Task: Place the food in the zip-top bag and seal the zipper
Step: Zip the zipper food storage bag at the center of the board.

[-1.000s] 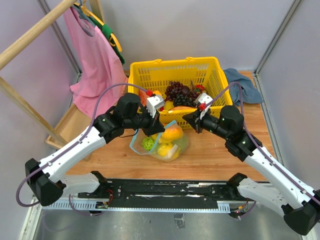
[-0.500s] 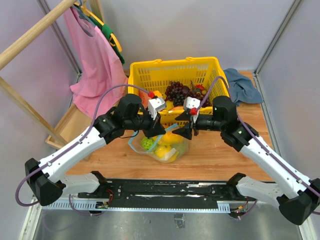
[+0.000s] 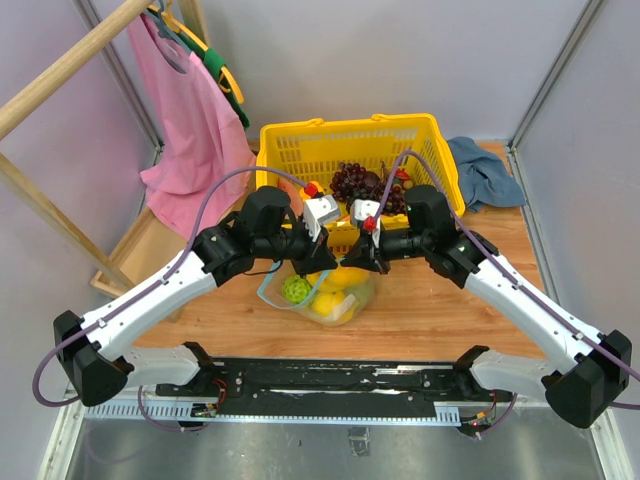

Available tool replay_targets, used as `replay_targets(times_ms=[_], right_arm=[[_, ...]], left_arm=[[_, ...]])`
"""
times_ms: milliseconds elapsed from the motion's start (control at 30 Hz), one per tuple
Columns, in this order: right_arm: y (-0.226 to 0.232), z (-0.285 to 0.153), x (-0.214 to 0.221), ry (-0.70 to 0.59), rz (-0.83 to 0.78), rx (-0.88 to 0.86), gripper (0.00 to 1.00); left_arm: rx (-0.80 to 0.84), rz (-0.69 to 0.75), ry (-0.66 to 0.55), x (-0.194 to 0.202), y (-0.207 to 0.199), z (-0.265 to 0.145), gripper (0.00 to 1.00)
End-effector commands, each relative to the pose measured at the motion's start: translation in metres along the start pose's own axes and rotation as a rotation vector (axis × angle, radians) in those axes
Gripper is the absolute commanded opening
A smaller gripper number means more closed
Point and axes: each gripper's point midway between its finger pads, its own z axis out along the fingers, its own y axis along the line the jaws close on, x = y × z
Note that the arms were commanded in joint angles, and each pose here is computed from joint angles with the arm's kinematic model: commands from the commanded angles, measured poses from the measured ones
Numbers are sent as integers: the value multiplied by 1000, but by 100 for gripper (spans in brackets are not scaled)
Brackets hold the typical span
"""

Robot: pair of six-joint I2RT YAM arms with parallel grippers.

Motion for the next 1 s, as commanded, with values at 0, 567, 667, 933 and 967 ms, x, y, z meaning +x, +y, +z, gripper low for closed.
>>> replay_targets(times_ms=[0, 567, 667, 933, 967], right_arm=[[-7, -6, -10, -26, -6, 59, 1], [-58, -62, 5, -55, 135, 650, 0], [-65, -74, 11, -37, 147, 740, 0], [-77, -104, 20, -4, 168, 917, 0], [-78, -106, 21, 1, 174, 934, 0]], left_arm=[[-12, 19, -32, -14, -3, -6, 1], [-161, -107, 73, 19, 14, -20, 2], [-182, -117, 90, 24, 17, -22, 3], [-220, -139, 101, 29, 17, -35, 3], [-227, -141, 103, 30, 17, -37, 3]])
